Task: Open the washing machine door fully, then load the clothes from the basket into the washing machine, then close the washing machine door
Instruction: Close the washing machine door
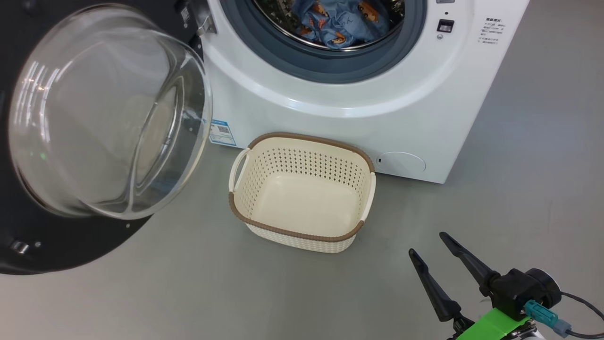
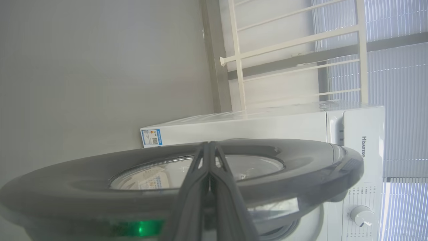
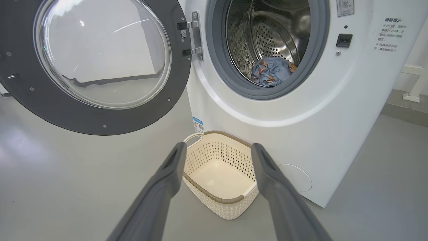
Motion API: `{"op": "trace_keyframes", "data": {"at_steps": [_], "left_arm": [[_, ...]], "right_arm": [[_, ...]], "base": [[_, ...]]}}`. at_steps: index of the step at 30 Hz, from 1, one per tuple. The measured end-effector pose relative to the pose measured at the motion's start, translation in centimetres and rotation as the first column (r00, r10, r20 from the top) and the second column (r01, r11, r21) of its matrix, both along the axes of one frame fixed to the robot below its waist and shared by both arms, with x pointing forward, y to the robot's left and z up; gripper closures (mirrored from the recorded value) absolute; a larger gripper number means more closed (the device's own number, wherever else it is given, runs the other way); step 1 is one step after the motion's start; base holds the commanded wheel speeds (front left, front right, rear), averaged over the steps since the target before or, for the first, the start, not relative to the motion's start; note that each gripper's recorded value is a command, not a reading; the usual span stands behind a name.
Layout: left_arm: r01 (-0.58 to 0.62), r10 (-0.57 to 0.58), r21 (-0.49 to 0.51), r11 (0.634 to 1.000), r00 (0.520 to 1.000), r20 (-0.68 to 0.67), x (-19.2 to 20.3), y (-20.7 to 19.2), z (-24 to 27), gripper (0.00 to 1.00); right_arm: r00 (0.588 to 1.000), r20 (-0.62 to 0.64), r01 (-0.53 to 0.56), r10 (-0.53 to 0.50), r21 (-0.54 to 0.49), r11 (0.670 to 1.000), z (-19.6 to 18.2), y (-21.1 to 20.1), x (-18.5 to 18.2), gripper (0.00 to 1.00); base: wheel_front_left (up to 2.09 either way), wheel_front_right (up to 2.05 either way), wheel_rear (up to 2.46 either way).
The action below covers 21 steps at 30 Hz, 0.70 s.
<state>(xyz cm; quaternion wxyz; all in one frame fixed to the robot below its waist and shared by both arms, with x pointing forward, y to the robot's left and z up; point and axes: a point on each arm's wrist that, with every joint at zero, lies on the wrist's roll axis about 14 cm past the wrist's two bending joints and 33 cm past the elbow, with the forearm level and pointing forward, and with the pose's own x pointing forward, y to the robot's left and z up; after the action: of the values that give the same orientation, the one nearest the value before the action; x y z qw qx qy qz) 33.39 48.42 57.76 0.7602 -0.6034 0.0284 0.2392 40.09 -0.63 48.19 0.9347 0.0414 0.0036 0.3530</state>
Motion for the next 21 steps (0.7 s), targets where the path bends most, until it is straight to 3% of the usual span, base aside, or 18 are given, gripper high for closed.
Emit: {"op": "trace_keyframes", "data": {"at_steps": [8,16,21], "left_arm": [[0.118,-0.112,-0.094,0.988,0.991,0.069,0.9,-3.5,0.0,1.0],[0.216,-0.213,-0.12,0.969,0.976,0.033,0.5,-6.0,-0.9,1.0],[0.289,-0.278,-0.124,0.949,0.956,0.097,1.9,-8.8,0.1,1.0]], "right_arm": [[1.0,0.0,-0.01,0.01,0.009,1.0,0.1,0.6,0.1,0.0],[1.0,0.004,0.005,-0.005,0.024,1.0,0.5,0.6,0.2,0.0],[1.0,0.003,0.014,-0.014,0.038,0.999,0.7,0.7,0.3,0.0]], "base": [[0.0,0.0,0.0],[0.0,0.0,0.0],[0.0,0.0,0.0]]}}
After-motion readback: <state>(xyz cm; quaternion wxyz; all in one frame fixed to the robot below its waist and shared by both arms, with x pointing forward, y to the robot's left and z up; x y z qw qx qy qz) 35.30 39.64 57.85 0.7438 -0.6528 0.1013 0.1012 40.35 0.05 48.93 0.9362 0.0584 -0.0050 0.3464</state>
